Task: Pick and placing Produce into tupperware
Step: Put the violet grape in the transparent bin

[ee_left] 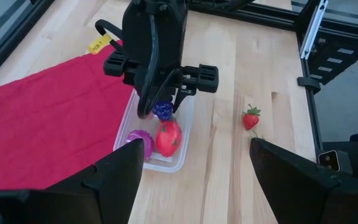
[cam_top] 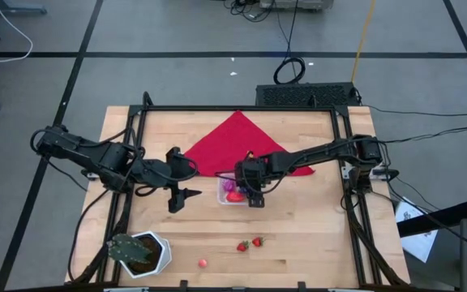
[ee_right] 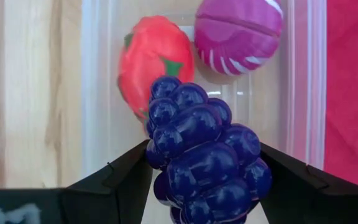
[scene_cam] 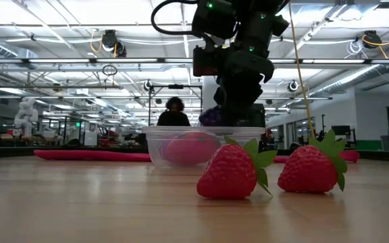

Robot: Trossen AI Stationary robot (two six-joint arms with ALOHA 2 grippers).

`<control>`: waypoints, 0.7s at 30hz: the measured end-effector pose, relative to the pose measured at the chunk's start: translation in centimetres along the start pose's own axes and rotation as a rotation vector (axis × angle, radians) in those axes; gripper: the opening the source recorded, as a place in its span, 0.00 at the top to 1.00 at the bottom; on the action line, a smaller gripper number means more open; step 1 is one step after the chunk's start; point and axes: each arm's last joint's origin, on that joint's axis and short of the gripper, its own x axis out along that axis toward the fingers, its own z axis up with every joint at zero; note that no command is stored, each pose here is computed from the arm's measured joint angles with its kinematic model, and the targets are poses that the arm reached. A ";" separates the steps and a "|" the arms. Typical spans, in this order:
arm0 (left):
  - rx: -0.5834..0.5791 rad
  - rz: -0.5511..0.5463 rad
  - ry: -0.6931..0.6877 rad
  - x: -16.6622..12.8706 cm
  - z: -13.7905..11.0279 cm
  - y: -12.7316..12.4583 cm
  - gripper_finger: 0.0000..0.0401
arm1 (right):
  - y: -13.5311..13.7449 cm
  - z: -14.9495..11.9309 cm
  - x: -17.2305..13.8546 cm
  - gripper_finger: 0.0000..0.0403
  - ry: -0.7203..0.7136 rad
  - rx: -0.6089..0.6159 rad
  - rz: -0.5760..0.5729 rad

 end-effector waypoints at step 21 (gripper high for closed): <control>-0.001 0.000 -0.001 0.0 0.0 0.0 0.26 | 0.0 -0.5 0.5 0.41 0.004 -0.009 -0.001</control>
